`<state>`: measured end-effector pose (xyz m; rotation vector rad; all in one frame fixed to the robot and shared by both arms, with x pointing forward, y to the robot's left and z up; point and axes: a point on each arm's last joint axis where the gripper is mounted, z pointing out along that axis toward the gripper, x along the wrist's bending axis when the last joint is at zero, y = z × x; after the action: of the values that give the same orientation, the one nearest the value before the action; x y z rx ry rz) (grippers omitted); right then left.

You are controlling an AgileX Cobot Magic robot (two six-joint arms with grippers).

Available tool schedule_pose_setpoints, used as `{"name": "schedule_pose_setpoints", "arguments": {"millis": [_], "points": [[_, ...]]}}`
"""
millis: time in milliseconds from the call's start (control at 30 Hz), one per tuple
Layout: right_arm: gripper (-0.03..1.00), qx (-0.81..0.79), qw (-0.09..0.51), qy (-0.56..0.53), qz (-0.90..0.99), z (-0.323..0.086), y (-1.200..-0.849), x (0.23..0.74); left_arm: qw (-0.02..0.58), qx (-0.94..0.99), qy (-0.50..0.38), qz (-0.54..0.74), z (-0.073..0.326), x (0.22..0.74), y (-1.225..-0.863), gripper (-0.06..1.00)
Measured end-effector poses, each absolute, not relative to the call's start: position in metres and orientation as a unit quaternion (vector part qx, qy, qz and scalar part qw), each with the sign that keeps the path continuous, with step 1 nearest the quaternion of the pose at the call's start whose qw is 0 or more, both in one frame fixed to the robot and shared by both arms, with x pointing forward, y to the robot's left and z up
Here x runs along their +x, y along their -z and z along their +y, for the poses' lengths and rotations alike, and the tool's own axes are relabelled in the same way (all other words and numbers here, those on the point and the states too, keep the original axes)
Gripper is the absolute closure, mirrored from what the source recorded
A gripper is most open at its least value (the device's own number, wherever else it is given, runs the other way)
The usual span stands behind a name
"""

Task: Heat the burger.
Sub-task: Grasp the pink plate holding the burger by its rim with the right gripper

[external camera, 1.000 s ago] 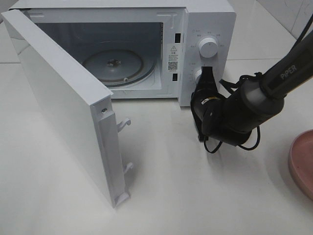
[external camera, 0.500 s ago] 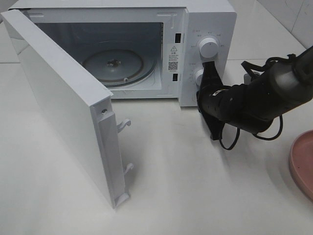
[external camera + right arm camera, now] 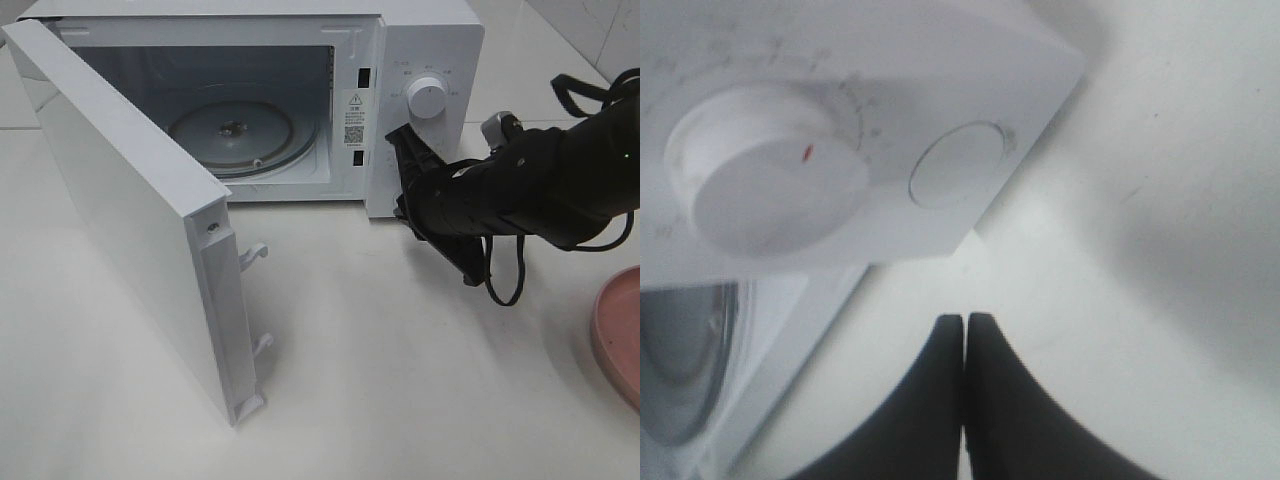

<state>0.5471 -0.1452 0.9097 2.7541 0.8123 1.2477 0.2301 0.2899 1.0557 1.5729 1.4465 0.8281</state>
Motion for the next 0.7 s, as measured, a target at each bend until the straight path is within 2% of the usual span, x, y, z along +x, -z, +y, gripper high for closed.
{"name": "schedule_pose_setpoints", "arguments": {"millis": [267, 333, 700], "points": [[0.95, 0.832, -0.018, -0.321, 0.452, -0.153, -0.924, 0.531, 0.412, 0.625, -0.329, 0.575, 0.290, 0.230, -1.056, -0.04], [0.95, 0.798, -0.041, -0.275, 0.535, -0.162, -0.931, 0.521, 0.412, 0.625, -0.329, 0.575, 0.290, 0.230, -1.056, -0.04], [0.94, 0.706, -0.022, -0.171, 0.687, -0.182, -0.947, 0.496, 0.412, 0.625, -0.329, 0.575, 0.290, 0.230, -1.056, -0.04]]}}
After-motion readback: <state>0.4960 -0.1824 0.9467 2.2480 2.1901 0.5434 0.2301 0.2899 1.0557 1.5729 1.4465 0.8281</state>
